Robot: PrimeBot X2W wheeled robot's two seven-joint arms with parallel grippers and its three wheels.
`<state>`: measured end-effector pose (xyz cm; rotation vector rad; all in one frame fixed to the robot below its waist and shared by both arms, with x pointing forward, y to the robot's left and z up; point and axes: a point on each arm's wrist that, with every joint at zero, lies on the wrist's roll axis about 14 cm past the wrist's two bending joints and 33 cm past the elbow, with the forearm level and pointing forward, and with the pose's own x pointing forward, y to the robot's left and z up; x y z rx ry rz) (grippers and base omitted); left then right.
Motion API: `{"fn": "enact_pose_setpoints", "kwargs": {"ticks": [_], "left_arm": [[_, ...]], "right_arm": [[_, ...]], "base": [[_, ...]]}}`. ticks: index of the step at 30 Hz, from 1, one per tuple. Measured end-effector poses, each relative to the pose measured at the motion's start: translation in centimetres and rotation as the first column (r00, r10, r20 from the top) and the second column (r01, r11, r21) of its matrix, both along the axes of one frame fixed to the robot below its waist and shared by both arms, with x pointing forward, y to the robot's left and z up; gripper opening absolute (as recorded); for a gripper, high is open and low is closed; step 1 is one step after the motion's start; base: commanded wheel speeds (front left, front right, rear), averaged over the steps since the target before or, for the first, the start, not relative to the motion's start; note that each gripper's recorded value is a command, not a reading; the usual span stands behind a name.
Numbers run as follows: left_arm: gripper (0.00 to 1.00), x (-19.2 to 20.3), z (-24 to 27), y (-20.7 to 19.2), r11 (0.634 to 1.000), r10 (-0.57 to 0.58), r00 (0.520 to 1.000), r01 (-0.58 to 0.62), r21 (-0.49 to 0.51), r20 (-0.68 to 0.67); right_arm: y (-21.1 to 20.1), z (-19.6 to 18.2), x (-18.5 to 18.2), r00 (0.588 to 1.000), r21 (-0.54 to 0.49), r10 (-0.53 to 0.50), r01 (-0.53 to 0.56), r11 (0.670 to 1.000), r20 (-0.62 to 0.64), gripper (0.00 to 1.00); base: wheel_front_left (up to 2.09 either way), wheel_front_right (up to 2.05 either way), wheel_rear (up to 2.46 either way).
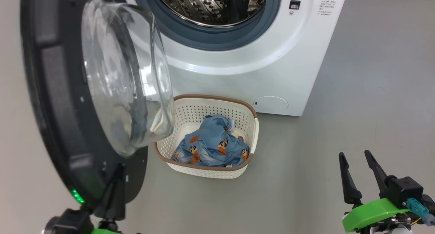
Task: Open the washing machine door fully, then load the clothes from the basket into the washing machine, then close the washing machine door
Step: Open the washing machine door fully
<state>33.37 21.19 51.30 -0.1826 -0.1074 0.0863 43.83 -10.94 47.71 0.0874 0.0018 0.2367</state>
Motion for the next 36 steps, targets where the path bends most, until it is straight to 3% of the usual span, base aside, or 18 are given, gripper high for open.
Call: {"fn": "enact_pose_setpoints", "kwargs": {"ticks": [15, 22, 36], "left_arm": [[0.0, -1.2, -2.6, 6.4, 0.974, 0.225, 0.971, -0.227, -0.013, -0.085], [0.0, -0.8, -2.6, 9.2, 0.944, 0.325, 0.942, -0.329, -0.033, -0.087], [0.0, -0.9, -1.8, 16.3, 0.828, 0.552, 0.832, -0.555, -0.083, -0.062]], "right_arm": [[-0.9, -0.2, -0.3, 1.0, -0.004, -0.022, 0.022, 1.0, -0.007, 1.0], [-1.8, -0.6, -0.5, 0.999, -0.007, -0.047, 0.047, 0.999, -0.018, 1.0], [-2.8, -1.9, 0.0, 0.996, -0.011, -0.074, 0.074, 0.997, -0.046, 1.0]], "base": [[0.0, 0.0, 0.0], [0.0, 0.0, 0.0], [0.0, 0.0, 0.0]]}}
